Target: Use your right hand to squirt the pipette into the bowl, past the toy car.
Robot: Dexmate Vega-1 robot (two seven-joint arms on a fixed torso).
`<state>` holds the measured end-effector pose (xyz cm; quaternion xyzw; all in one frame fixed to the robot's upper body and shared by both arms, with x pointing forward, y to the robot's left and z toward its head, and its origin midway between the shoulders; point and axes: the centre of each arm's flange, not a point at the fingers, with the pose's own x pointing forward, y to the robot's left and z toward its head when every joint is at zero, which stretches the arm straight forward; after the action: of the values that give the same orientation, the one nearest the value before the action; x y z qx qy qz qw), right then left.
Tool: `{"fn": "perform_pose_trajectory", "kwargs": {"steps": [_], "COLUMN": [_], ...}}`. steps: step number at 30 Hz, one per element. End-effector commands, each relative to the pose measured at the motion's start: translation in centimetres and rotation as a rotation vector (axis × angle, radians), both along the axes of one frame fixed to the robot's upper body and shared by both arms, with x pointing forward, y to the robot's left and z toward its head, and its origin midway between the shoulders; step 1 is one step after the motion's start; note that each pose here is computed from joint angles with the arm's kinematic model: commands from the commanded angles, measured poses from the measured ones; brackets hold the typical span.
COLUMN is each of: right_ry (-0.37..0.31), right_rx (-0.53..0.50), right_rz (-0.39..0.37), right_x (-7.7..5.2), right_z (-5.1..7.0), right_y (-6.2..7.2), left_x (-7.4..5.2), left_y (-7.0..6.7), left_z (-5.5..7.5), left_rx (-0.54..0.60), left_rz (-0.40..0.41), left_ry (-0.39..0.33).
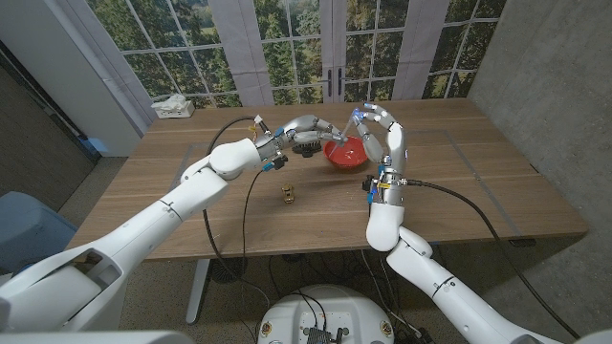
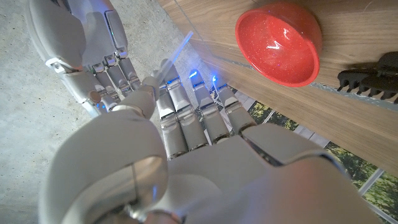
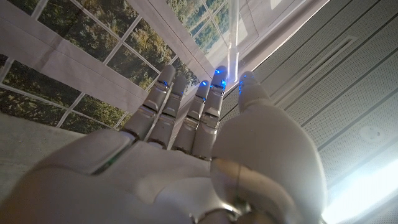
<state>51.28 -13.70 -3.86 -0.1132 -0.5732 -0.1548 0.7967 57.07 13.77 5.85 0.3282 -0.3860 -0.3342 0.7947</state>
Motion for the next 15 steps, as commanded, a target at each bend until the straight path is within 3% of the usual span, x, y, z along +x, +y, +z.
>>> {"fn": "perform_pose_trajectory", "kwargs": {"steps": [1, 15], "right_ry": [0.102, 0.150], "right_rx": [-0.047, -0.022], "right_rz": [0.159, 0.230], "right_x": [0.72, 1.52], "right_z": [0.63, 1.03], "right_y": [-0.40, -0.40], "left_x": [0.61, 1.30], "left_y": [-0.18, -0.58], "left_z": [0.25, 0.82], "left_rx": [0.007, 0.052], "left_rz": [-0.001, -0.010], "left_ry": [0.009, 0.004]}}
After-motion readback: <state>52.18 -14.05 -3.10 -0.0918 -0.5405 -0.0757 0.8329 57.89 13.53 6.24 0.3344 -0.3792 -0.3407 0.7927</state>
